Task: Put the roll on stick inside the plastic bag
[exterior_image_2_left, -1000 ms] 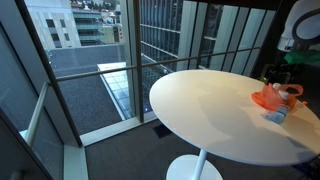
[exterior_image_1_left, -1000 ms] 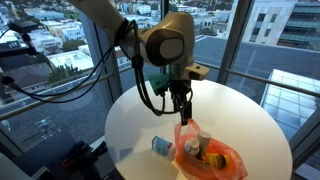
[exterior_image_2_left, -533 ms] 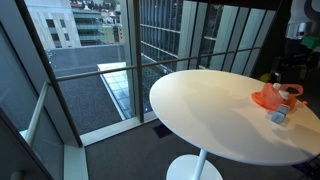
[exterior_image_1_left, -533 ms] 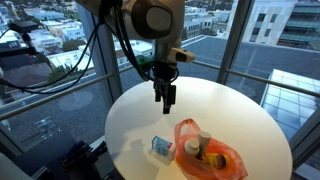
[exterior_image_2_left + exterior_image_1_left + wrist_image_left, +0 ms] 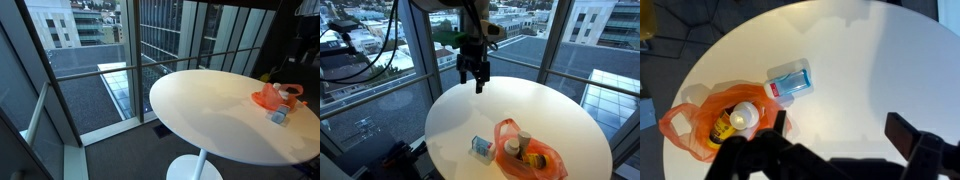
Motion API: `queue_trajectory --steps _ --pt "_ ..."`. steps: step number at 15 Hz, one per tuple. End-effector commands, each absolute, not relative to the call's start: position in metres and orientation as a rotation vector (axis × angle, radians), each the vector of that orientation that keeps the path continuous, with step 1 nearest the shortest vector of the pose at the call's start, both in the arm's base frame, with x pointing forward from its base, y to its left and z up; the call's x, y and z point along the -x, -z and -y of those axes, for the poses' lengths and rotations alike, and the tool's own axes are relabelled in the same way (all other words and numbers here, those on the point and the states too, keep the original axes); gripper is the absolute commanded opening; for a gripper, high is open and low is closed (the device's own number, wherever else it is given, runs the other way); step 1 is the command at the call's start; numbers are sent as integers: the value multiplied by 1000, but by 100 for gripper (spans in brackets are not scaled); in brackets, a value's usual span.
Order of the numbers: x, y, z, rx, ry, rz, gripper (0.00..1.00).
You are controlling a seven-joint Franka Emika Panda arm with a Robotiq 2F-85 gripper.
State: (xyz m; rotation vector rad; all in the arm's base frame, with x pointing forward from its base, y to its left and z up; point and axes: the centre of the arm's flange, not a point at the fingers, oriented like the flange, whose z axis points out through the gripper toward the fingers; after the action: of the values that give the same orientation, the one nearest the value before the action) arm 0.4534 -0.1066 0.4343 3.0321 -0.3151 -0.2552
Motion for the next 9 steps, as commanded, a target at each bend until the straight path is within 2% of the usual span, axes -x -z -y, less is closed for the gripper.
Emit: queue_trajectory --steps 1,9 --pt "-428 -466 91 -3126 208 104 100" --pt "-393 -516 58 -3187 32 142 100"
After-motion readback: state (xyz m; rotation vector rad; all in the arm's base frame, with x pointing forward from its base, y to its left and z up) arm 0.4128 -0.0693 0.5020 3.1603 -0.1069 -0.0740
